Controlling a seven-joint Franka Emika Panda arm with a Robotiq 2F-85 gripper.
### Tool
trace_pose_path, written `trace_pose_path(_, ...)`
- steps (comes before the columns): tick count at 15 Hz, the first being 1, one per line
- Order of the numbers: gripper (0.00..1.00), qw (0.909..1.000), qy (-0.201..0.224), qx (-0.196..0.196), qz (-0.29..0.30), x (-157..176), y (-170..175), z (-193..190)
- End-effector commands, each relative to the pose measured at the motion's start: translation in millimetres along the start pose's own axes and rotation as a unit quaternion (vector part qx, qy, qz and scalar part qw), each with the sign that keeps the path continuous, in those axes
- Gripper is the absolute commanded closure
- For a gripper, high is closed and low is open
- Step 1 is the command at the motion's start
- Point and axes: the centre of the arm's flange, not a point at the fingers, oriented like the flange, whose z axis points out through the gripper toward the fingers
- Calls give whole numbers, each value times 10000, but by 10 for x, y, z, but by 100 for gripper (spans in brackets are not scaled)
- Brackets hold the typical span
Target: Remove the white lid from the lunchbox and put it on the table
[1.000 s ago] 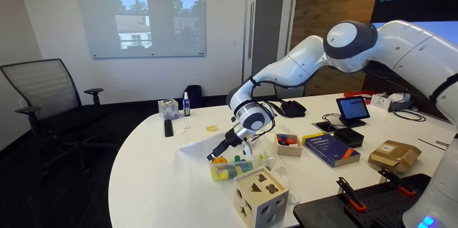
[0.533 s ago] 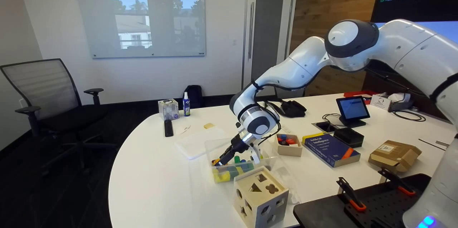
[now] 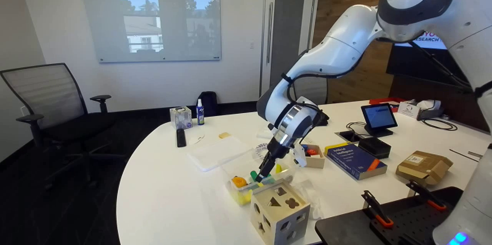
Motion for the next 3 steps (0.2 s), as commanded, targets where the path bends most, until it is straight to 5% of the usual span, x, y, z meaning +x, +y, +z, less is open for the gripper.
trace_pose_path(1,0,9955,-909,-197,-187,51,-246,-819)
trace_pose_path(3,0,9905,-1297,-366,-273,-123,-328,-953)
